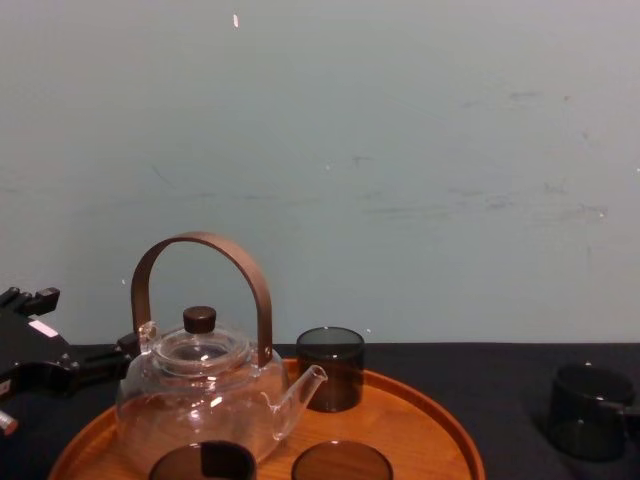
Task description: Pick up the glass from the table and place it on the tray.
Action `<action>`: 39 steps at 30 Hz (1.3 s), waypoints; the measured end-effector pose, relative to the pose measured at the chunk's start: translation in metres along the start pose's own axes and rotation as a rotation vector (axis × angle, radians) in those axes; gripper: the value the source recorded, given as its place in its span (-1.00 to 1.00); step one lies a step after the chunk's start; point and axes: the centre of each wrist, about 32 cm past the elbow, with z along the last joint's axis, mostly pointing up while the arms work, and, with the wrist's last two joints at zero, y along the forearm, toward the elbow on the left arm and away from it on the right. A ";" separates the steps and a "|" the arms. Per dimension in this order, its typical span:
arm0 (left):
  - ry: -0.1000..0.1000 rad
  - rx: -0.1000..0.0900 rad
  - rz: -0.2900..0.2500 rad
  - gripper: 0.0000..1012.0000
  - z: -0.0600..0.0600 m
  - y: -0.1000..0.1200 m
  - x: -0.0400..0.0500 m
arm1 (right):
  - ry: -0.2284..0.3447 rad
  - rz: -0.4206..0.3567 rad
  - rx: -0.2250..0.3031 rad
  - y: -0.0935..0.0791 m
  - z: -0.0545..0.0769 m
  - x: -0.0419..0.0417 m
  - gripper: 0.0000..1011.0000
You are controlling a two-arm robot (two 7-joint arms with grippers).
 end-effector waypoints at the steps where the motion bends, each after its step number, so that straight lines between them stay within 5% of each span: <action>1: 0.000 0.000 0.000 0.98 0.000 0.000 0.0000 | 0.000 0.000 0.000 0.000 0.000 0.0000 0.98; 39: 0.000 0.000 0.000 0.98 0.000 0.000 0.0000 | 0.008 0.029 -0.037 0.050 0.008 0.0199 0.98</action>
